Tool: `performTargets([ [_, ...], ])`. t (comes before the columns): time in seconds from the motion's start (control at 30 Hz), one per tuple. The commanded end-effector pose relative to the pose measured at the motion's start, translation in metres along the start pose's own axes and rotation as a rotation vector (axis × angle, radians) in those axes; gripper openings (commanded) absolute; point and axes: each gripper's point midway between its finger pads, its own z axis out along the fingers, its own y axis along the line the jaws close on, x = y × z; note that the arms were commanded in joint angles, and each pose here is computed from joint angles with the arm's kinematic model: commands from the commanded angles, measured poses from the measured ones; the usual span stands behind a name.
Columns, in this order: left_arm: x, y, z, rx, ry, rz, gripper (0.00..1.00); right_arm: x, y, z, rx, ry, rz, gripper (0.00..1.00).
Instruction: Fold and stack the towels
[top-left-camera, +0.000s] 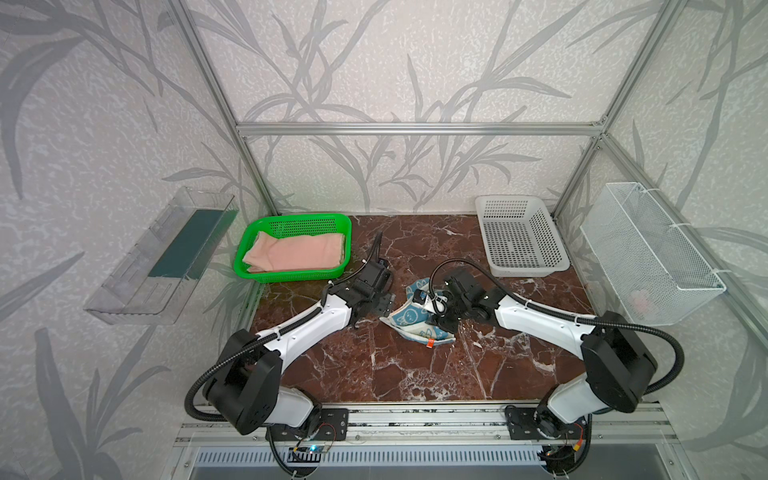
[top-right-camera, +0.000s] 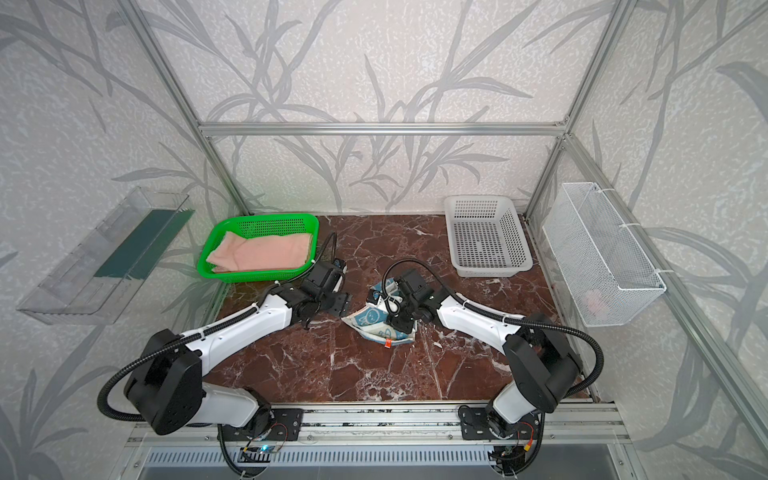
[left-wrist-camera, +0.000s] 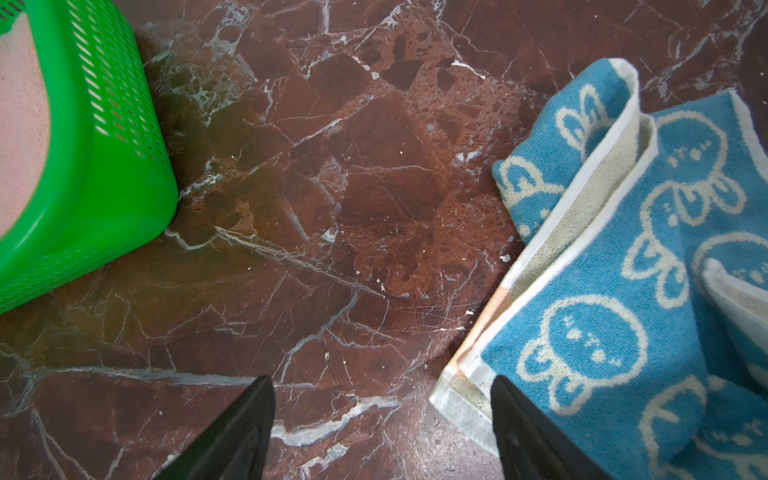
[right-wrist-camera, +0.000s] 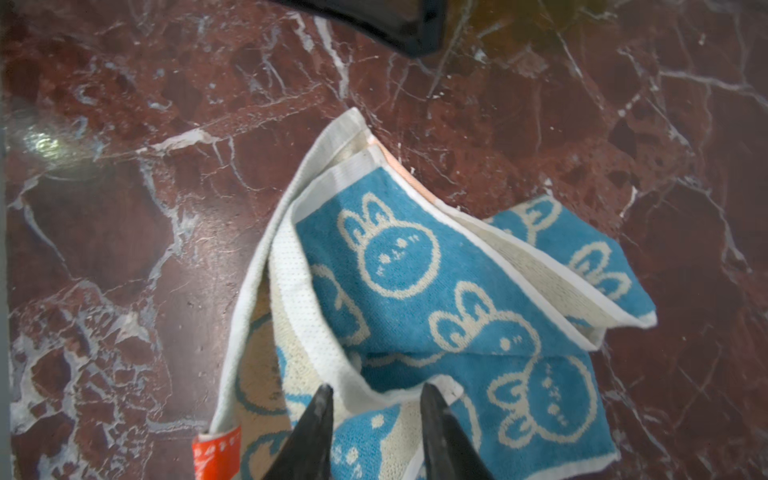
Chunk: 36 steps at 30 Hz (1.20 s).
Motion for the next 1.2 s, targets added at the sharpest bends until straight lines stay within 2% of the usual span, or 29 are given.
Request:
performTargets([
  [0.0, -0.011, -0.006, -0.008, 0.041, -0.048, 0.021, 0.82, -0.019, 0.011, 0.001, -0.104, -0.074, -0.095, 0.41],
  [0.17, -0.013, -0.006, -0.01, 0.044, -0.072, 0.022, 0.82, -0.019, 0.018, 0.01, -0.19, -0.052, -0.077, 0.45],
  [0.57, -0.013, 0.006, -0.016, -0.012, -0.114, -0.007, 0.82, -0.003, 0.031, 0.023, -0.295, 0.024, -0.026, 0.42],
  [0.67, -0.014, 0.007, -0.016, -0.015, -0.114, -0.007, 0.82, -0.001, 0.028, 0.023, -0.28, 0.043, -0.013, 0.33],
  [0.87, -0.017, 0.007, -0.017, -0.018, -0.123, -0.003, 0.82, -0.015, 0.008, 0.01, -0.145, 0.002, -0.032, 0.03],
  [1.07, -0.038, 0.005, -0.024, -0.01, -0.231, 0.058, 0.82, -0.028, -0.006, -0.017, -0.001, -0.053, -0.157, 0.0],
  [1.17, -0.051, -0.001, -0.029, 0.011, -0.315, 0.149, 0.83, -0.026, -0.01, -0.026, 0.059, -0.06, -0.223, 0.0],
])
